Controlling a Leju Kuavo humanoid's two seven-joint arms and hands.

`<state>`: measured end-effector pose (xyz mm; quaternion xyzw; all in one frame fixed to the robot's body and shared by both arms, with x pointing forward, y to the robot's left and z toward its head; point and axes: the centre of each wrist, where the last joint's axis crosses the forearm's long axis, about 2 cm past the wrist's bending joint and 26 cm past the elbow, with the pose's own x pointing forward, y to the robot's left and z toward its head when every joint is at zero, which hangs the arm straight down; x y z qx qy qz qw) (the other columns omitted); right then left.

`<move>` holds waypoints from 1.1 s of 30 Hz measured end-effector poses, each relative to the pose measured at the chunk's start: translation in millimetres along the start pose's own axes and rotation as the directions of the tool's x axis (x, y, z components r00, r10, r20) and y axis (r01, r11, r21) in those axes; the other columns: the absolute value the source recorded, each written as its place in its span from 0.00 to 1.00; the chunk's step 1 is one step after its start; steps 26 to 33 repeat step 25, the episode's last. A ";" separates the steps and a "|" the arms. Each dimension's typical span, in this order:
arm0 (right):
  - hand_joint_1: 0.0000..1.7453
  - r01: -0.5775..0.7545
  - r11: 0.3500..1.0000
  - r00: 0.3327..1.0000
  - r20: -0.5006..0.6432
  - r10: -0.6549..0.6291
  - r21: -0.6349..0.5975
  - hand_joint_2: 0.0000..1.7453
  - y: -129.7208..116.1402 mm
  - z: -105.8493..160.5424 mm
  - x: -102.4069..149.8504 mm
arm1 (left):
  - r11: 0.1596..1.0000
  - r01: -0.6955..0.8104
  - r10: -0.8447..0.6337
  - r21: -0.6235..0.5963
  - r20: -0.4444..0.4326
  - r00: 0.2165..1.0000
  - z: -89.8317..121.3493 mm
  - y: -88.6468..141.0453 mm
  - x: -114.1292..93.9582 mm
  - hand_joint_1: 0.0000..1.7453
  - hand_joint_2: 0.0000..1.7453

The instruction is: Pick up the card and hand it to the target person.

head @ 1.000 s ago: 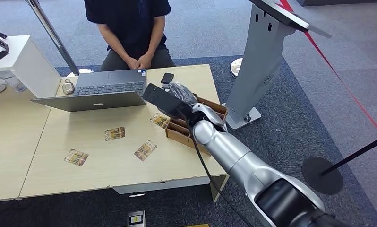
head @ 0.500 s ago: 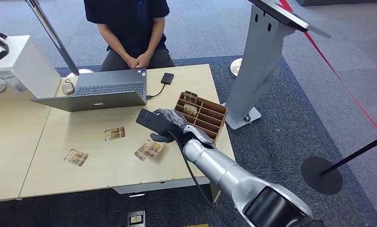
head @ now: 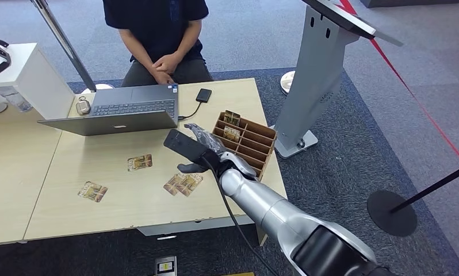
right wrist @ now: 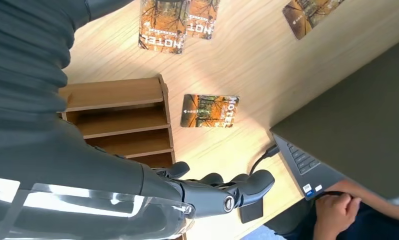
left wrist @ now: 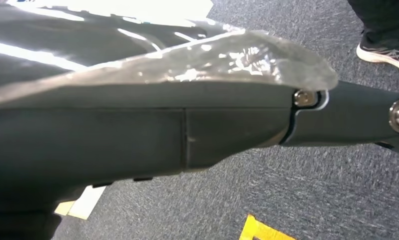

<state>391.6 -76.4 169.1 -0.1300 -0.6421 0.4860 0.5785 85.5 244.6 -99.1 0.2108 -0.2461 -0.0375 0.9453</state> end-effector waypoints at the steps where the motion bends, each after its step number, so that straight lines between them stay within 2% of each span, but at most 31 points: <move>1: 0.00 0.003 1.000 1.000 0.008 -0.003 -0.014 1.00 -0.5 0.0 -0.1 | 1.000 0.001 -0.001 0.000 0.000 1.000 0.1 -0.1 0.0 0.00 0.00; 3: 0.00 -0.012 0.997 0.999 0.029 0.014 -0.071 1.00 -3.3 0.1 0.4 | 1.000 0.003 -0.003 0.000 0.001 1.000 0.1 -0.2 -0.1 0.00 0.00; 5: 0.00 -0.085 0.978 0.994 0.048 0.096 -0.190 1.00 -9.9 1.4 2.0 | 1.000 0.004 -0.004 0.002 0.003 1.000 0.5 -0.8 -0.2 0.00 0.00; 9: 0.00 -0.237 0.867 0.956 0.054 0.289 -0.438 1.00 -28.8 11.0 3.9 | 1.000 0.002 -0.002 0.010 0.008 1.000 2.0 -3.7 -0.4 0.00 0.00; 12: 0.00 -0.259 0.816 0.943 0.048 0.330 -0.516 1.00 -36.1 25.3 0.8 | 1.000 0.008 -0.008 0.011 0.009 1.000 2.8 -4.9 -0.8 0.00 0.00; 16: 0.00 -0.234 0.757 0.949 0.027 0.315 -0.611 1.00 -47.3 51.7 -10.3 | 1.000 0.010 -0.010 0.017 0.001 1.000 3.2 -4.1 -3.5 0.00 0.00; 20: 0.00 -0.227 0.730 0.962 -0.032 0.271 -0.645 1.00 -52.3 78.5 -25.8 | 1.000 0.005 -0.005 0.022 -0.001 1.000 3.1 -3.8 -3.8 0.00 0.00; 25: 0.00 -0.254 0.748 0.966 -0.118 0.232 -0.612 1.00 -46.6 111.0 -46.2 | 1.000 0.001 -0.001 0.024 -0.007 1.000 3.4 -4.0 -4.1 0.00 0.00; 33: 0.00 -0.254 0.748 0.966 -0.118 0.232 -0.612 1.00 -46.6 111.0 -46.2 | 1.000 0.001 -0.001 0.024 -0.007 1.000 3.4 -4.0 -4.1 0.00 0.00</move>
